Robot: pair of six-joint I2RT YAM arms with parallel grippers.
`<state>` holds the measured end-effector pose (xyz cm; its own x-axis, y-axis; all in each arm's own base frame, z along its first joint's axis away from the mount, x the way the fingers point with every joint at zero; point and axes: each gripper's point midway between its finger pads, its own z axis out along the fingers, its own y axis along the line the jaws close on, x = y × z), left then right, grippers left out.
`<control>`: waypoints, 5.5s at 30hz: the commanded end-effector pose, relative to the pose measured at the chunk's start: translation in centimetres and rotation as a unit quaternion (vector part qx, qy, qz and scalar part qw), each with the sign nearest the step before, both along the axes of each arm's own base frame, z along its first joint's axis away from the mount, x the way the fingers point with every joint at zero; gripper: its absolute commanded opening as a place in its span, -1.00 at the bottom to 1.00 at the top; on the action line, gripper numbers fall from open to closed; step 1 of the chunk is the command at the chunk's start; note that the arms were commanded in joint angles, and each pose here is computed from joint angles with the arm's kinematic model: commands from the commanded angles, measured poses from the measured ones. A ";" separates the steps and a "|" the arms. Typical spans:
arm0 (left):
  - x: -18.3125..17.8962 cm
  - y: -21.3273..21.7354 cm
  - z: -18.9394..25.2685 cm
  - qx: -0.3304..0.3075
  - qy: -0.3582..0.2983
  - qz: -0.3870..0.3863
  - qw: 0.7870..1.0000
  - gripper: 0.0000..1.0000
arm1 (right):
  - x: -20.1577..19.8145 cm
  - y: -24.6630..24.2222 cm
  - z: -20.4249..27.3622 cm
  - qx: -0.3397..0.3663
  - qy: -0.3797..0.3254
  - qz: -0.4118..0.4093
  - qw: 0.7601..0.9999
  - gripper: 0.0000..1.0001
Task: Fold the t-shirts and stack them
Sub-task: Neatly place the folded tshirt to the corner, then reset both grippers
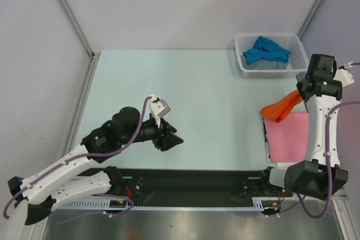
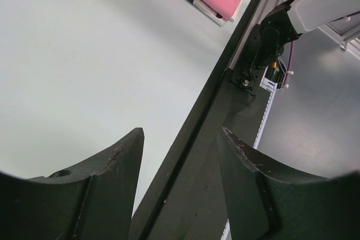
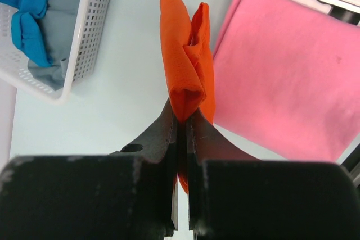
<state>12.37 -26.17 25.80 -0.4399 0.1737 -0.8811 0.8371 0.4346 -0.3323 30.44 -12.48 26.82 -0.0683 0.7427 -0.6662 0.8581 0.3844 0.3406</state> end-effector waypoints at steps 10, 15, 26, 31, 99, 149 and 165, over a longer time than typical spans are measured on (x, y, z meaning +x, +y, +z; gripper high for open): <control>-0.1 -0.2 0.9 -0.018 -0.009 -0.010 1.000 0.21 | -3.2 -1.7 0.1 -0.011 -0.007 -0.023 1.000 -1.00; -0.2 -0.1 1.1 -0.018 -0.011 -0.010 1.000 0.21 | -4.1 -2.2 -0.8 -0.005 -0.007 -0.029 1.000 -1.00; -0.1 0.0 1.0 -0.015 -0.011 -0.009 1.000 0.21 | -6.5 -3.7 -3.4 0.008 0.006 -0.062 0.998 -1.00; -0.1 0.0 0.9 -0.013 -0.012 -0.009 1.000 0.21 | -7.8 -4.6 -4.5 0.008 0.013 -0.077 0.997 -1.00; 0.2 0.5 0.7 -0.016 -0.022 -0.006 1.000 0.23 | -13.3 -2.1 -15.7 0.049 0.111 -0.177 0.977 -0.88; 1.4 3.2 0.0 0.011 -0.003 0.053 0.999 0.27 | 3.4 15.9 -6.8 0.123 -0.075 0.361 0.921 -0.53; 1.1 6.5 -2.8 -0.099 0.098 0.174 0.975 0.79 | -6.4 27.8 -13.7 0.231 -0.068 0.445 0.863 0.99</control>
